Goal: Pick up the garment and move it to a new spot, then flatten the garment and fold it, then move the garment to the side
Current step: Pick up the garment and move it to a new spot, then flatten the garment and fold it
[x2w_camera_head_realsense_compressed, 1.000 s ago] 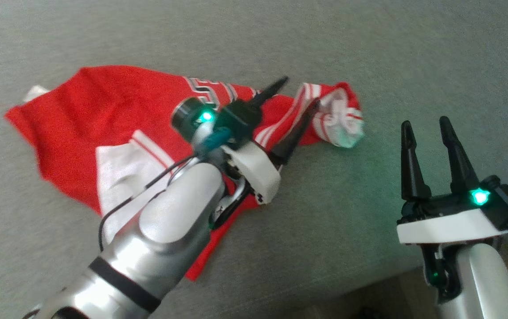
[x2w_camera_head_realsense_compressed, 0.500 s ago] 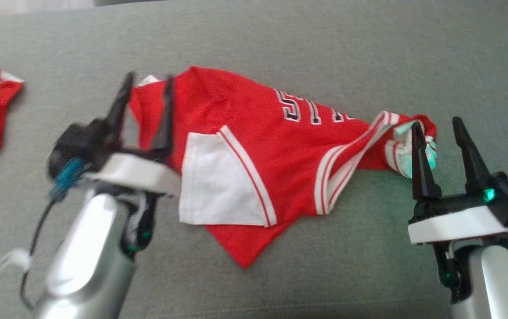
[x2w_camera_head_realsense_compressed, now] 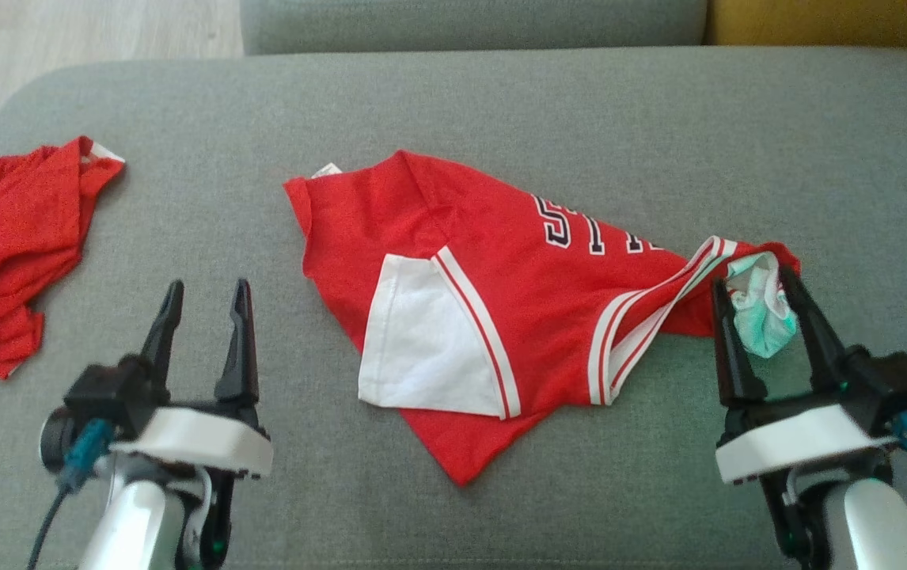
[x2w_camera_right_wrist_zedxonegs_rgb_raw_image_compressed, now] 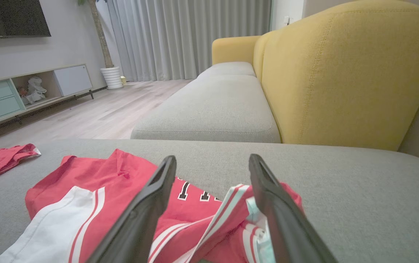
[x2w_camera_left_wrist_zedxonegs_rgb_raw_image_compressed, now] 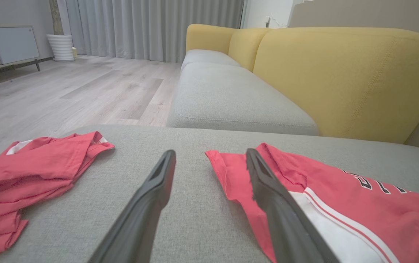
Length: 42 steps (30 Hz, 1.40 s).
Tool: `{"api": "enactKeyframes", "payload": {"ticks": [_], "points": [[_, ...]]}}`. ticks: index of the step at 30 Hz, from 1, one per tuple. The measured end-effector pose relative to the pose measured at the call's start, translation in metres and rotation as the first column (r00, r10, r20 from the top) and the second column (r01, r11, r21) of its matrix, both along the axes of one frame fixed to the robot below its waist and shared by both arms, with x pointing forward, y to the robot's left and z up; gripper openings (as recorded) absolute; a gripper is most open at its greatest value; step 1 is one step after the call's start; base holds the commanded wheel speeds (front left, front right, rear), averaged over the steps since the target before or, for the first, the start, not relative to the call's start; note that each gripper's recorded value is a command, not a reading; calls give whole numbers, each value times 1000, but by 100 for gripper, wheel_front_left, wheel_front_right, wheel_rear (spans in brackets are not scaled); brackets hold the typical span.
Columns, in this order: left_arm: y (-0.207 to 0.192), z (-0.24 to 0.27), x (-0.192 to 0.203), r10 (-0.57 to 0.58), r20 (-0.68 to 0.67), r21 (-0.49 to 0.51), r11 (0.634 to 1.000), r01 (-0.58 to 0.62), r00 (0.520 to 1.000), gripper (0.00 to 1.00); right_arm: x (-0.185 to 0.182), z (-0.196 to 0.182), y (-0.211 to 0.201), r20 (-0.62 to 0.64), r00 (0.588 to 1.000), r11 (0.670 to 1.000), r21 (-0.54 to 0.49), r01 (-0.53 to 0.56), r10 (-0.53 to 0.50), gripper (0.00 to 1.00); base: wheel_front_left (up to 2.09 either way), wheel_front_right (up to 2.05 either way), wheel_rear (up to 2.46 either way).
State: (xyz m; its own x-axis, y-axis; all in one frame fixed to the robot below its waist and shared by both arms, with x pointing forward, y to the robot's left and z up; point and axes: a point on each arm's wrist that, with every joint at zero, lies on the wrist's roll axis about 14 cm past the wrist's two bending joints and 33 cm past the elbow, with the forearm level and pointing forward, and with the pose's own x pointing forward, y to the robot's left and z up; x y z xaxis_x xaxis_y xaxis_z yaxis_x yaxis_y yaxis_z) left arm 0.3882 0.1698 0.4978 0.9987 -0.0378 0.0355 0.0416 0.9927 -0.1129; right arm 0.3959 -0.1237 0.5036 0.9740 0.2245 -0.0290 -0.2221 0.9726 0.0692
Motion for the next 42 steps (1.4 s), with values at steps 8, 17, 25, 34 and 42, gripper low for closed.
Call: {"api": "enactKeyframes", "payload": {"ticks": [8,17,25,34,42], "points": [[-3,-4,-25,-5,-10,10,1000,5,1000,100,-22,0,0,-12,1000,1000,-9,-1,1,100,0,0,0],[-3,-4,-41,-5,-10,14,1000,5,1000,100,-37,-2,-2,-29,1000,1000,-6,3,-3,100,0,0,0],[-5,-2,-40,-12,-5,13,1000,12,1000,100,-38,1,-4,-25,1000,1000,-7,7,-7,100,0,0,0],[-6,-5,-39,-13,-15,12,1000,13,1000,100,-37,0,-4,-29,1000,1000,-7,6,-6,100,0,0,0],[-5,-11,-38,-10,-33,12,1000,11,999,100,-34,-9,1,-59,998,1000,-8,-7,7,100,0,0,0]]}}
